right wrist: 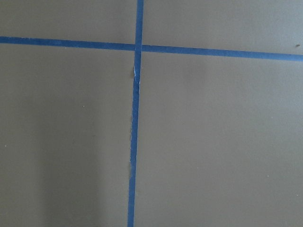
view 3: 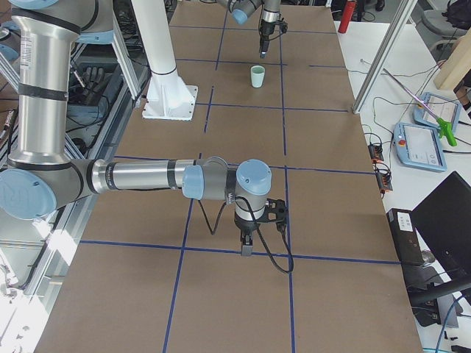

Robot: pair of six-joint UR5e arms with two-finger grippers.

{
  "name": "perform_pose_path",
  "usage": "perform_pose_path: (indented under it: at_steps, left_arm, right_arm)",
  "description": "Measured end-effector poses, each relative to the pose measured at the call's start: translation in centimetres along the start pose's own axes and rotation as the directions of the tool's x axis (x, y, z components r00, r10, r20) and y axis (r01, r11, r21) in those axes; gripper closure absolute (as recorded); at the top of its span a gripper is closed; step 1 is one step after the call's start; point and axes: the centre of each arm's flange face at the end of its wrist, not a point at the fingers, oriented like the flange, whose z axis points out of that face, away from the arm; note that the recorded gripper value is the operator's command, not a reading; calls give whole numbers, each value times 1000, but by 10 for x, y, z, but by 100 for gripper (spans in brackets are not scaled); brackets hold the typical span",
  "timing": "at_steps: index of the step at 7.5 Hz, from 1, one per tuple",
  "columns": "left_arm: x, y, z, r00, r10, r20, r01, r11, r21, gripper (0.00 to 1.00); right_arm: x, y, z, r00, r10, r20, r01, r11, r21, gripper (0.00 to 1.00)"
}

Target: Stack cups

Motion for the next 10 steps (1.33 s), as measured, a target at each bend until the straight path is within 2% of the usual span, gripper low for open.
perform_pose_path:
  at_steps: [1,2,3,4,6,8,10]
  left_arm:
    - [-34,-21,-39,998,59,13,-60,996,64,0]
    - [-80,-34,-65,987,151,52,-156,983,96,0]
    - [-130,-45,-82,966,237,100,-246,964,102,0]
    - [-180,-57,-98,951,275,141,-291,951,104,0]
    - [-296,-84,-118,929,306,206,-327,942,74,0]
    - [-404,-79,-102,914,339,221,-346,938,-9,0]
    - [-450,-64,-94,919,326,221,-327,944,-35,0]
  right_arm:
    - [0,0,0,1000,0,0,0,1000,0,0]
    - [0,0,0,1000,-1,0,1,1000,0,0]
    - [0,0,0,1000,-1,0,1,1000,0,0]
    - [0,0,0,1000,-1,0,1,1000,0,0]
    - [0,0,0,1000,0,0,0,1000,0,0]
    - [0,0,0,1000,0,0,0,1000,0,0]
    - [0,0,0,1000,1,0,-1,1000,1,0]
